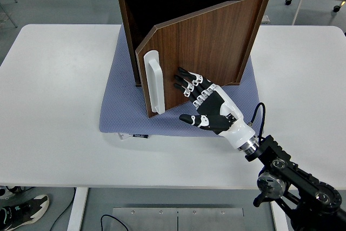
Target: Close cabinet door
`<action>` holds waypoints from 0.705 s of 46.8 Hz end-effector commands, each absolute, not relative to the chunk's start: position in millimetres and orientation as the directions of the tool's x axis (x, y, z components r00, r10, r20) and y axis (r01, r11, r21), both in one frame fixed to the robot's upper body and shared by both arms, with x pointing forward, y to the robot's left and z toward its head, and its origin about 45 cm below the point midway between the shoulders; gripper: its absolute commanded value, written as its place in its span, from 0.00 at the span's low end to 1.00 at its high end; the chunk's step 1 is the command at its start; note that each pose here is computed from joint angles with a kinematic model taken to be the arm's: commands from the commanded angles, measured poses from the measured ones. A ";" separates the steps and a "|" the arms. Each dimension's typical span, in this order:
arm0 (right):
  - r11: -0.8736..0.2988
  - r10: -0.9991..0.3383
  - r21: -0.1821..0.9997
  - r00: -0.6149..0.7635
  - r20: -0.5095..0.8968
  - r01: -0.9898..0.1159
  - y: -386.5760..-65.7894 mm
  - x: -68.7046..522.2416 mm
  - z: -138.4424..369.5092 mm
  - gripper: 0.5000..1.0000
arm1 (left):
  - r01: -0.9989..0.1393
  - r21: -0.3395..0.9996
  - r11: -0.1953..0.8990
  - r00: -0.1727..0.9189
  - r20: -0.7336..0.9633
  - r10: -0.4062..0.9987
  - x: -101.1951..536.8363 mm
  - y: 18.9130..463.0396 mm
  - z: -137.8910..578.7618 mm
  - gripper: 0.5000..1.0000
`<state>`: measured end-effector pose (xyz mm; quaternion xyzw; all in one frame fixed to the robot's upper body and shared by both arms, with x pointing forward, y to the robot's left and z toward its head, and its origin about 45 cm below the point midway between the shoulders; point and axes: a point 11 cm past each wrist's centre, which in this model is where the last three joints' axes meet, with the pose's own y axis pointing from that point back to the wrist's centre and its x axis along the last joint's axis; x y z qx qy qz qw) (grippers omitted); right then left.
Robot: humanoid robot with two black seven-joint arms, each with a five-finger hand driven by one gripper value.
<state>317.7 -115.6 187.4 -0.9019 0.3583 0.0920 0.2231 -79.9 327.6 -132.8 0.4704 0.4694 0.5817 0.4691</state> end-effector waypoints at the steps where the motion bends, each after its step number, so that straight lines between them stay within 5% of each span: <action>1: -0.642 -0.609 -0.338 0.726 -0.321 -0.688 -115.3 320.7 188.8 1.00 | -0.104 0.987 -0.119 -0.118 0.107 0.987 -79.9 327.7 -132.8 1.00; 33: -0.708 -0.555 -0.322 0.777 -0.296 -0.628 -86.7 318.6 189.3 1.00 | -0.104 0.987 -0.119 -0.118 0.107 0.987 -79.9 327.7 -132.8 1.00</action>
